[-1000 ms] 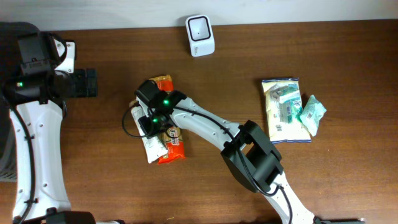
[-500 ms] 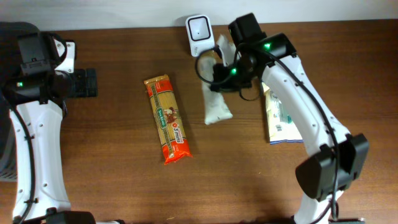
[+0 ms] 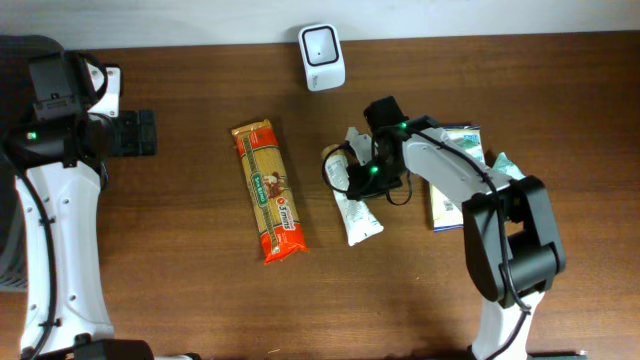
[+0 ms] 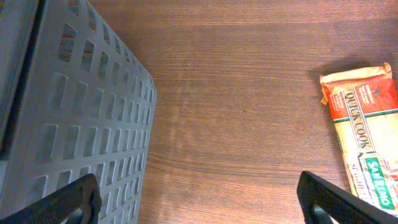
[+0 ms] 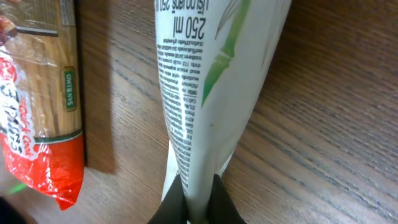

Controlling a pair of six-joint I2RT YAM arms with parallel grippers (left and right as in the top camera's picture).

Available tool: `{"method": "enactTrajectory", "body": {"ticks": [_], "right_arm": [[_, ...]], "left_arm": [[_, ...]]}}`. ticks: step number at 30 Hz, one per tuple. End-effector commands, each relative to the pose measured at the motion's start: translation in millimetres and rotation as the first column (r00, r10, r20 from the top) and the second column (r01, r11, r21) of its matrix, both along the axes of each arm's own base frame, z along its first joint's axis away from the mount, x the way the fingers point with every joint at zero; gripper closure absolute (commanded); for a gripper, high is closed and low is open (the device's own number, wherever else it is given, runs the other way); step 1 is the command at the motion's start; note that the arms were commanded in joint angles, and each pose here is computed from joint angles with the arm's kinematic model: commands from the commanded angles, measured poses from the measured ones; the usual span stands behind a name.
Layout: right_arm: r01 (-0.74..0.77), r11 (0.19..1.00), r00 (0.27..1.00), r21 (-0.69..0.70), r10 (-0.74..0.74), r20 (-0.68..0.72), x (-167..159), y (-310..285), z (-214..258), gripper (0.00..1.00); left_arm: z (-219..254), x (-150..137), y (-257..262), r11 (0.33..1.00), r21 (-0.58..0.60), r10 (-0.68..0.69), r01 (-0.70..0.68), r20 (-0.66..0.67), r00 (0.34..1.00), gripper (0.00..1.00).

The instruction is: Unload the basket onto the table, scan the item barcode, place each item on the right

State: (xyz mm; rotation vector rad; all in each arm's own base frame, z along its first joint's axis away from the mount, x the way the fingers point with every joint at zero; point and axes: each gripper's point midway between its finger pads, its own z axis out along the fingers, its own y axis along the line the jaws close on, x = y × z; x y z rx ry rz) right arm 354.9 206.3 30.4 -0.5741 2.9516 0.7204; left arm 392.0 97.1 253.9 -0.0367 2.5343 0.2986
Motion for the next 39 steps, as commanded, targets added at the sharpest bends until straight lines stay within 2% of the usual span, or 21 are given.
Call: {"method": "enactTrajectory", "body": {"ticks": [1, 2, 4, 5, 8, 9, 10, 11, 12, 15, 17, 18, 21, 24, 26, 30, 36, 39], "right_arm": [[-0.028, 0.999, 0.996, 0.017, 0.03, -0.083, -14.8, -1.8, -28.5, 0.93], [-0.028, 0.999, 0.996, 0.017, 0.029, -0.085, -15.4, -2.0, -28.6, 0.79], [-0.028, 1.0, 0.994, 0.011, 0.029, -0.104, -19.6, -3.3, -28.9, 0.58], [-0.028, 1.0, 0.991, 0.006, 0.029, -0.128, -24.6, -4.5, -30.1, 0.55], [-0.039, 0.999, 0.981, -0.013, 0.036, -0.19, -40.8, -5.6, -42.1, 0.55], [-0.039, 0.999, 0.979, -0.016, 0.035, -0.202, -45.1, -7.2, -44.6, 0.63], [-0.035, 0.999, 0.977, -0.017, 0.031, -0.213, -46.8, -8.9, -44.5, 0.82], [-0.026, 1.0, 0.974, 0.0, 0.026, -0.227, -47.9, -8.5, -42.5, 0.94], [-0.015, 0.999, 0.971, 0.035, 0.023, -0.238, -48.3, -5.8, -38.7, 0.96], [0.032, 0.984, 0.972, 0.178, 0.011, -0.233, -37.9, 3.9, -11.0, 0.96], [0.033, 0.899, 0.994, 0.437, 0.016, -0.107, -7.8, 20.2, 76.7, 0.96], [0.004, 0.852, 0.999, 0.524, 0.024, -0.048, -1.8, 24.8, 114.5, 0.96], [-0.074, 0.775, 0.996, 0.627, 0.033, 0.077, 1.7, 26.9, 181.0, 0.96], [-0.176, 0.689, 0.979, 0.704, 0.044, 0.201, -8.9, 26.1, 248.6, 0.96], [-0.191, 0.668, 0.972, 0.719, 0.024, 0.235, -17.1, 20.8, 278.5, 0.96], [-0.207, 0.662, 0.963, 0.721, 0.007, 0.27, -26.2, 15.1, 298.8, 0.96], [-0.199, 0.667, 0.964, 0.718, 0.004, 0.264, -27.7, 14.8, 299.4, 0.96], [-0.153, 0.729, 0.968, 0.667, -0.024, 0.248, -22.5, 11.1, 285.4, 0.96]], "left_arm": [[9.5, -0.6, 2.5, 1.0, 0.014, -0.003, 0.003, 0.021, 1.0, 0.01], [9.5, -0.6, 2.5, 1.0, 0.014, -0.003, 0.003, 0.021, 1.0, 0.01], [9.5, -0.6, 2.5, 1.0, 0.014, -0.003, 0.003, 0.021, 1.0, 0.01], [9.4, -0.6, 2.4, 1.0, 0.014, -0.003, 0.003, 0.021, 1.0, 0.01], [9.5, -0.6, 2.5, 1.0, 0.014, -0.003, 0.003, 0.021, 1.0, 0.01], [9.5, -0.6, 2.5, 1.0, 0.014, -0.003, 0.003, 0.021, 1.0, 0.01], [9.5, -0.6, 2.5, 1.0, 0.014, -0.003, 0.003, 0.021, 1.0, 0.01], [9.4, -0.6, 2.4, 1.0, 0.014, -0.003, 0.003, 0.021, 1.0, 0.01], [9.5, -0.6, 2.5, 1.0, 0.014, -0.003, 0.003, 0.021, 1.0, 0.01], [9.4, -0.6, 2.4, 1.0, 0.014, -0.003, 0.003, 0.021, 1.0, 0.01], [9.4, -0.6, 2.4, 1.0, 0.014, -0.003, 0.003, 0.021, 1.0, 0.01], [9.4, -0.6, 2.4, 1.0, 0.014, -0.003, 0.003, 0.021, 1.0, 0.01], [9.5, -0.6, 2.5, 1.0, 0.014, -0.003, 0.003, 0.021, 1.0, 0.01], [9.4, -0.6, 2.4, 1.0, 0.014, -0.003, 0.003, 0.021, 1.0, 0.01], [9.5, -0.6, 2.5, 1.0, 0.014, -0.003, 0.003, 0.021, 1.0, 0.01], [9.5, -0.6, 2.5, 1.0, 0.014, -0.003, 0.003, 0.021, 1.0, 0.01], [9.4, -0.6, 2.4, 1.0, 0.014, -0.003, 0.003, 0.021, 1.0, 0.01], [9.4, -0.6, 2.4, 1.0, 0.014, -0.003, 0.003, 0.021, 1.0, 0.01]]}}
